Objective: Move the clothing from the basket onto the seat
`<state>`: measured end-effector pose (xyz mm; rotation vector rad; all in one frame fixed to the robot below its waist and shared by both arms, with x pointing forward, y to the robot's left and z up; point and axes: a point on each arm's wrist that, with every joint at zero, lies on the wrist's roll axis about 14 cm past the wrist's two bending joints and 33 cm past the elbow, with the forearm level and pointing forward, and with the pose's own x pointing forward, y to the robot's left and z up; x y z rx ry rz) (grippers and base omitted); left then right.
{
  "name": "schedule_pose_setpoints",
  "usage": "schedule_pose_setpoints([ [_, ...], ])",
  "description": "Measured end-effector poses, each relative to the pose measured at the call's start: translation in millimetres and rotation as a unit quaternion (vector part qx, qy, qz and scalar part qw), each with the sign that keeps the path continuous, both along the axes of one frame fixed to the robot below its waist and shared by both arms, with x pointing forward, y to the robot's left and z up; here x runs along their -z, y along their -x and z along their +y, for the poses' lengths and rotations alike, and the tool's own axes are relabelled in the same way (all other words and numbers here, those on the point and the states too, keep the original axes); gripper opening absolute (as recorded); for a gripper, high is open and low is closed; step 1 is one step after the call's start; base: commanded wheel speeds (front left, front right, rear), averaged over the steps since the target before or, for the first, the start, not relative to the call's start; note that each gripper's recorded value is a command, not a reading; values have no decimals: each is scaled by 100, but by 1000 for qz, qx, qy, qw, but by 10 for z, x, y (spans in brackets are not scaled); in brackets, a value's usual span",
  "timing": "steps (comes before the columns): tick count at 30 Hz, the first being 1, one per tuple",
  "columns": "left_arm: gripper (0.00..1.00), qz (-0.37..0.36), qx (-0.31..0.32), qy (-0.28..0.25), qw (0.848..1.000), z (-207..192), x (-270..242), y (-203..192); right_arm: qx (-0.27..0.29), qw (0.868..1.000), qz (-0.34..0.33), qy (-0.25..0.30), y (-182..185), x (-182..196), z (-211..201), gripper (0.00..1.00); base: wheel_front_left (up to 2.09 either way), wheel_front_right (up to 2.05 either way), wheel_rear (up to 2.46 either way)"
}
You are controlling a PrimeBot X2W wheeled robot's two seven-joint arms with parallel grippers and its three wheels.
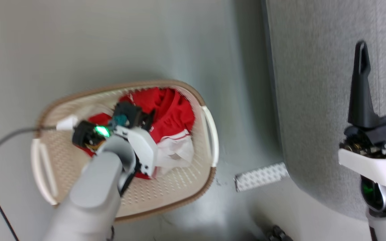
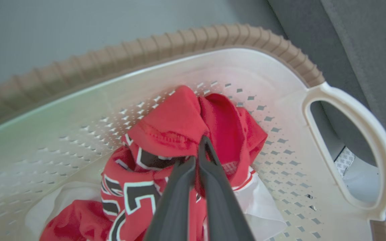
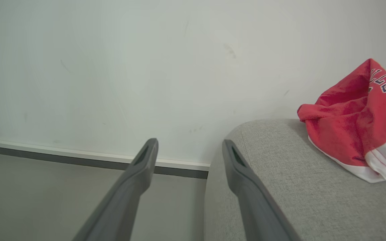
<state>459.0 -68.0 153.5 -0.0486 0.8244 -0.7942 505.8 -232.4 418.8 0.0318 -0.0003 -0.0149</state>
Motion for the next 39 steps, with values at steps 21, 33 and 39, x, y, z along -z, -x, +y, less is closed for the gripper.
schedule_pose_setpoints([
  [21, 0, -185, -158, 68, 967, 685, -2003, -6, 17, 999, -28, -12, 875, -706, -95, 100, 0, 0, 0],
  [33, 0, -317, -225, 88, 917, 1193, -3044, 165, 0, 999, -42, -28, 1317, -883, 51, 100, 0, 0, 0],
  [39, 0, -368, -254, 91, 890, 1441, -3431, 383, 0, 999, -38, -35, 1625, -858, 78, 100, 0, 0, 0],
])
